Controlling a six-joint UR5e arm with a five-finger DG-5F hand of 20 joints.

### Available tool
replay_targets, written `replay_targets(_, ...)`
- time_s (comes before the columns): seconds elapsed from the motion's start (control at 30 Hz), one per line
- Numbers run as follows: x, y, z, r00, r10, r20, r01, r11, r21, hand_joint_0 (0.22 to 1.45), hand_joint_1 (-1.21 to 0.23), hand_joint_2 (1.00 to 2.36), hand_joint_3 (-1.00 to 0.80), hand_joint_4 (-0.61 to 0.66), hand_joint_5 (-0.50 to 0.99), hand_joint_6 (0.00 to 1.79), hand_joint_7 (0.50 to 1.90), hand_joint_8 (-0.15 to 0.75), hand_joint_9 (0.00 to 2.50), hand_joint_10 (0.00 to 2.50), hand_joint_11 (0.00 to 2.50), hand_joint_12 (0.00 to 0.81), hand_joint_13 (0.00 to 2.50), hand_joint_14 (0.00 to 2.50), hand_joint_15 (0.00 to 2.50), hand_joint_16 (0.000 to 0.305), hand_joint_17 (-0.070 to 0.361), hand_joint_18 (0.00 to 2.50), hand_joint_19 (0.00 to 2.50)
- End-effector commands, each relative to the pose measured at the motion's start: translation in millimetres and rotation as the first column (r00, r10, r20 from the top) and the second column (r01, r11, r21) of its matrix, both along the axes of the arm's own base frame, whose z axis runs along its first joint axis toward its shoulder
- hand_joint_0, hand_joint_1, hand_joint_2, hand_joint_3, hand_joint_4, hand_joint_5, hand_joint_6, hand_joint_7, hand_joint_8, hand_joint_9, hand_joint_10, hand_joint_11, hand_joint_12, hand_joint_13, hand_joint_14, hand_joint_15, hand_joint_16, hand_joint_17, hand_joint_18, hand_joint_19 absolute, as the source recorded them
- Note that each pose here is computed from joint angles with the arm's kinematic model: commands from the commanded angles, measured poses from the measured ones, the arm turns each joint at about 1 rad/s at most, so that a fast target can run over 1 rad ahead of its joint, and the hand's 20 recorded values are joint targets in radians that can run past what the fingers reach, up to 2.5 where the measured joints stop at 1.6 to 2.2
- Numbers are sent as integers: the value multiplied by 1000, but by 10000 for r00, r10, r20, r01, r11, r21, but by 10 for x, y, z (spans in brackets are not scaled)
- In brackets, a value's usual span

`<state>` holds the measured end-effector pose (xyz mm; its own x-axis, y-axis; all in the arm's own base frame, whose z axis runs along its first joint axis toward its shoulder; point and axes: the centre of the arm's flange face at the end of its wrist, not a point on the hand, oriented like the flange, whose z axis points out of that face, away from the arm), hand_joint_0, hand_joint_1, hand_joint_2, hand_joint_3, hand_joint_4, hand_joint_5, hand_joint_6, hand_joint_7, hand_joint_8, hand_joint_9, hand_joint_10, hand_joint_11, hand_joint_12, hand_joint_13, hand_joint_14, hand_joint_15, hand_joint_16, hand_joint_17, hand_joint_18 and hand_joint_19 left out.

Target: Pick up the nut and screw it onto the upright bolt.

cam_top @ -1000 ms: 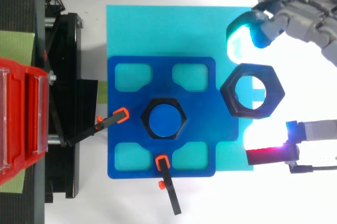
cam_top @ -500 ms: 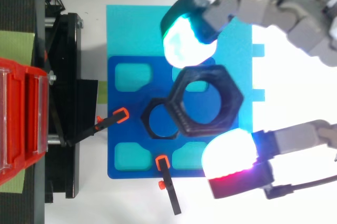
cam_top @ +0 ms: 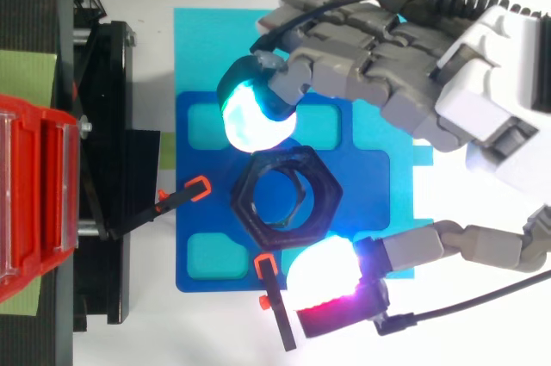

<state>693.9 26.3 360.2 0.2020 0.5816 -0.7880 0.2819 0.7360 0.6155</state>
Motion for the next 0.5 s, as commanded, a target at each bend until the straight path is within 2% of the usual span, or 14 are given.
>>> replay_targets(0.0,-13,-29,-31,9997,39,-224,-41,10000,-75,504,-702,1000,-500,210,-204,502,1115,251,336,0,0,271,236,0,0,29,64,20,0)
replay_targets(0.2,-14,-55,-85,9995,192,-232,-194,9998,-81,506,-700,1000,-500,209,-204,502,1114,251,336,0,0,270,235,0,0,28,64,20,0)
replay_targets(0.3,-39,-74,-198,9995,177,-252,-180,9998,-99,505,-700,1000,-500,213,-204,502,1115,252,334,0,0,270,235,0,0,29,64,20,0)
replay_targets(0.33,-58,-90,-284,9996,162,-237,-164,9998,-95,505,-701,1000,-500,210,-204,501,1115,251,335,0,0,270,235,0,0,29,64,20,0)
replay_targets(0.47,-65,-98,-365,9997,209,-91,-209,9998,-49,505,-702,1000,-500,215,-204,502,1111,251,336,0,0,270,234,0,0,28,64,18,0)
